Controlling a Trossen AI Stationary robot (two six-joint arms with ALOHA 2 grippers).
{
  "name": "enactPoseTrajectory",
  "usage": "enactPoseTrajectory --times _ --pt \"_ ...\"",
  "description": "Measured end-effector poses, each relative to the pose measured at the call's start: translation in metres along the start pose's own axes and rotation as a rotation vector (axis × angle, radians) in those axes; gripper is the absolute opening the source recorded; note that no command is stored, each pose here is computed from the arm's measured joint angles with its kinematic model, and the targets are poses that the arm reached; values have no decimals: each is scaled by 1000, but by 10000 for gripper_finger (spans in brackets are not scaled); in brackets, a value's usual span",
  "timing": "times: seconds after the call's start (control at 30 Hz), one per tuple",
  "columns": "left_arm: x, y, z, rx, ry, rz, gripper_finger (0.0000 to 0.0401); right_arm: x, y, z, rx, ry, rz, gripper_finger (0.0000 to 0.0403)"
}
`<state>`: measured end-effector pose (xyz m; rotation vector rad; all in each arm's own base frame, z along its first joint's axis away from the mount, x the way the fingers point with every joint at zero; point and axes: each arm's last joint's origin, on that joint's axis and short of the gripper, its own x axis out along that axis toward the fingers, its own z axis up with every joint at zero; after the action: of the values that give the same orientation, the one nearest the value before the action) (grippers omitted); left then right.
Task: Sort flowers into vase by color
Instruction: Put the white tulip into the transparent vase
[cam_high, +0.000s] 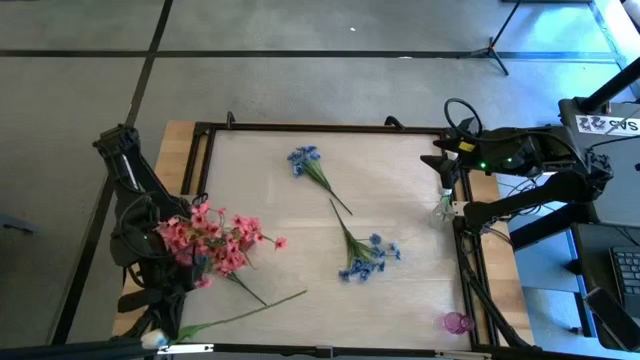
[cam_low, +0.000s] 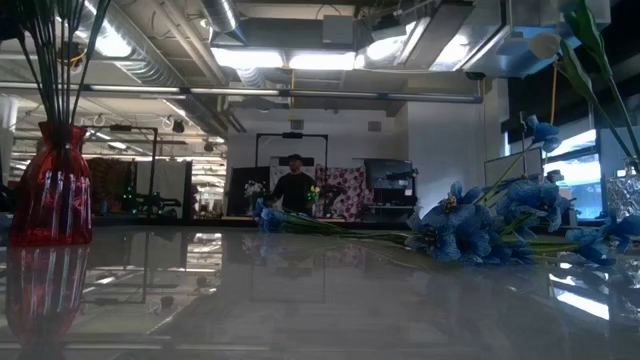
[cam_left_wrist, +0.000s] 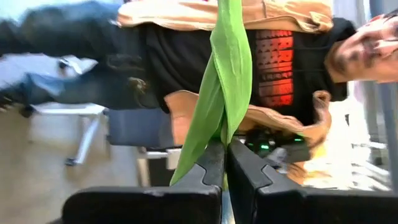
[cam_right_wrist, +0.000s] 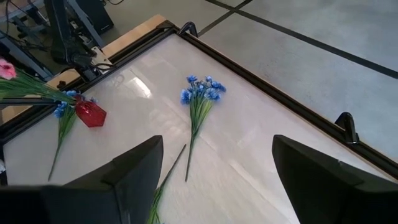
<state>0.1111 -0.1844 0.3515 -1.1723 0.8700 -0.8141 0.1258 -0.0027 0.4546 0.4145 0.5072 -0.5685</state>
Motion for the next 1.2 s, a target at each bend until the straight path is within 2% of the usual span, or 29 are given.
enactPoseTrajectory --times 0.27,0.47,0.6,0.8,1.0,1.2 --pt "-16 -23 5 115 -49 147 2 8 5 0 -14 22 -15 301" --pt "-31 -36 7 128 -40 258 1 15 9 -1 -30 46 -33 301" --pt "-47 -46 7 95 -24 336 1 18 11 -1 -46 61 -43 301" --pt "-73 -55 4 -21 50 474 1 21 13 -1 -55 66 -48 301" --pt "-89 -50 1 -155 135 600 1 24 14 -2 -67 77 -56 301" --pt "-102 -50 0 -181 137 597 1 26 15 -2 -91 82 -61 301"
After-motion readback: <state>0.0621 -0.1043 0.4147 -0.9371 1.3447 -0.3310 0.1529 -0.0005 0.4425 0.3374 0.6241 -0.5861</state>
